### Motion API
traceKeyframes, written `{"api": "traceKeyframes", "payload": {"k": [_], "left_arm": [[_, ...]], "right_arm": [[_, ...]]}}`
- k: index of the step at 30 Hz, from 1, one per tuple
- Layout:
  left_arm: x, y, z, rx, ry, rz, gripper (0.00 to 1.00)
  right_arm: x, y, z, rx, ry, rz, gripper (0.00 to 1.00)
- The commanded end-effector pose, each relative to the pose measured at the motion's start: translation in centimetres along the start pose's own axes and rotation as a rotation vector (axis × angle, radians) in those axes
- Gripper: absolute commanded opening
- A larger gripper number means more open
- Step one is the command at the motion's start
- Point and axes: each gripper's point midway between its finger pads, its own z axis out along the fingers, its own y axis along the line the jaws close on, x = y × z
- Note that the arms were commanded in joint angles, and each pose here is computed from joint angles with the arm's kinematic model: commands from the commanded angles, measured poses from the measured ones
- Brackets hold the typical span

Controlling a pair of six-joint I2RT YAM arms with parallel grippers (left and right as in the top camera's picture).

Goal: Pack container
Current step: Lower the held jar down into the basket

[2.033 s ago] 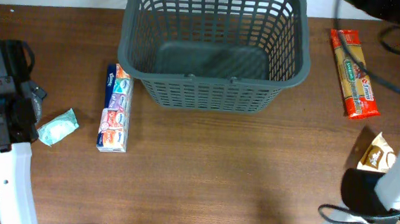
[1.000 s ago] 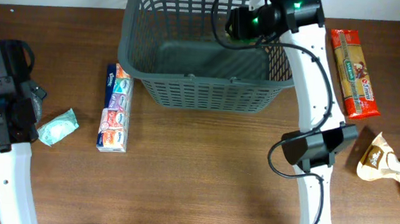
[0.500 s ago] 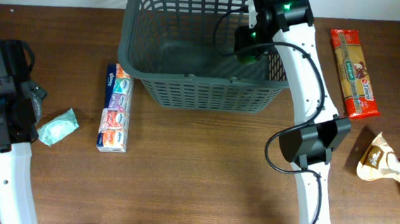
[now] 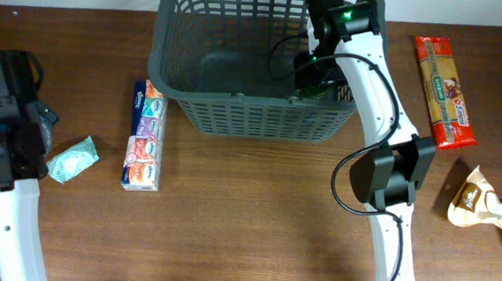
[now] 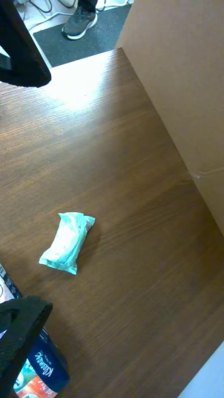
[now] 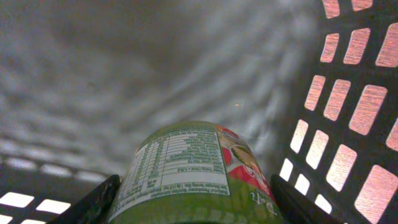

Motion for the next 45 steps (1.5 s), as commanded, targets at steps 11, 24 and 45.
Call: {"api": "traceKeyframes", "payload": {"k": [11,24,45], "left_arm": [[-0.2,0.1,0.0,0.001,-0.001,-0.003,0.99],[-0.2,0.1,0.0,0.001,-0.001,-0.003,0.99],[-0.2,0.1,0.0,0.001,-0.001,-0.004,0.99]], "right_arm": [[0.5,-0.2,0.7,0.022,0.024,-0.006,0.09],[1.6,-0.4,2.0,0.028,0.074,-0.006,0.54],[1.1,-0.3,1.6,0.025,0.049,-0.037,0.77]]}}
